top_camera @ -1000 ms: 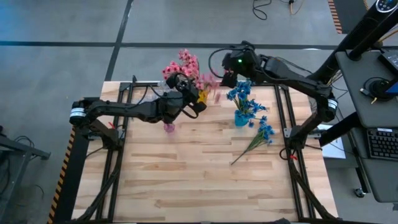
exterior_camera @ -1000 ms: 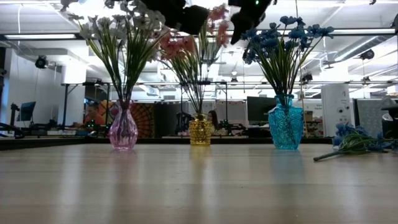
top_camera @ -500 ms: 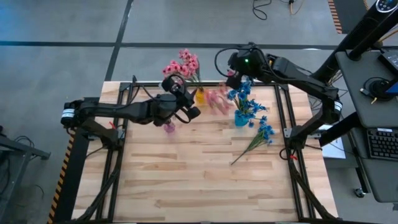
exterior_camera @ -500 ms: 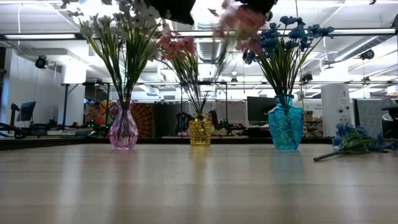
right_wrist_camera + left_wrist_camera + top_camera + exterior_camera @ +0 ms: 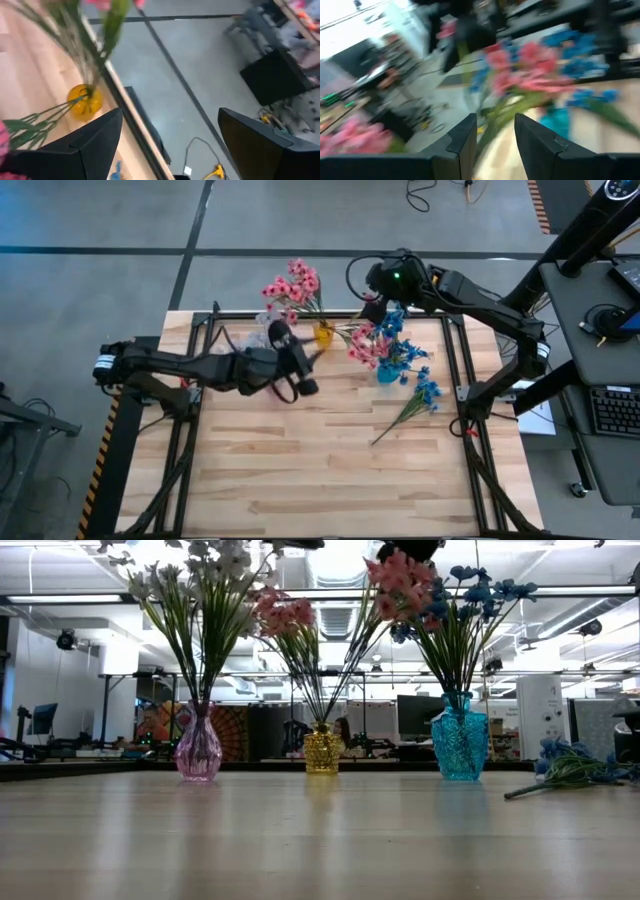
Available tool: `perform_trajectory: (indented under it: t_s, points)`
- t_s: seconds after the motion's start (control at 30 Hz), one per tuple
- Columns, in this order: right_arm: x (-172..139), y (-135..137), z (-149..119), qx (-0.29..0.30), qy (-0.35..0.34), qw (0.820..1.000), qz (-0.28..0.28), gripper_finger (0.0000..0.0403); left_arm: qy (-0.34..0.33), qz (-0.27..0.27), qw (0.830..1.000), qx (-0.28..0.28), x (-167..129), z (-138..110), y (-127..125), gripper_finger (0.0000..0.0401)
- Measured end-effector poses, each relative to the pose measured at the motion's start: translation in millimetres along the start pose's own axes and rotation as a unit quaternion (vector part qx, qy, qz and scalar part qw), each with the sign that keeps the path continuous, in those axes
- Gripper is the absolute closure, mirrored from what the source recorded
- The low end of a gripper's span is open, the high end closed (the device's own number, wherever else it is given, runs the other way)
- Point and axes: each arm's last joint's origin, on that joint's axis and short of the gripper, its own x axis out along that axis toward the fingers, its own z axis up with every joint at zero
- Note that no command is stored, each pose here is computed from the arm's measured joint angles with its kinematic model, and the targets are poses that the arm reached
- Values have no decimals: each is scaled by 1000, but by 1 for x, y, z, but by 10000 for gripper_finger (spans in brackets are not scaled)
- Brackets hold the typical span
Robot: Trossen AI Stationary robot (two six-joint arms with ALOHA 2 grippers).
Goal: Sort flowers into vase by color
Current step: Put the pink flowers into the yellow vase
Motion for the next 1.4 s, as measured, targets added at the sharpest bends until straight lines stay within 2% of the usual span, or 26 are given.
perform_trajectory:
  t_s: [0.13, 0.37, 0.5, 0.63, 0.77, 0.9, 1.03, 1.4]
  points:
    - [0, 4, 0, -10, -12, 998, 58, 83, -26, -44, 999, -15, -1, 3, -3, 284]
    - [4, 5, 4, -33, -31, 997, 61, 83, -65, -88, 993, -49, 16, 2, 18, 271]
    - [12, 8, 6, -46, -32, 997, 59, 83, -83, -88, 991, -56, 24, 1, 29, 240]
    - [24, 12, 7, -55, -26, 996, 58, 83, -90, -81, 991, -56, 34, -2, 28, 203]
    - [33, 16, 7, -62, -22, 996, 59, 83, -83, -68, 993, -49, 47, -9, 29, 182]
    - [39, 18, 7, -69, -17, 996, 54, 83, -71, -56, 994, -63, 57, -16, 35, 180]
    - [38, 16, 9, -72, -25, 996, 44, 83, -79, -91, 990, -79, 62, -19, 40, 183]
    - [38, 16, 10, -71, -28, 996, 43, 83, -72, -94, 989, -86, 77, -28, 35, 188]
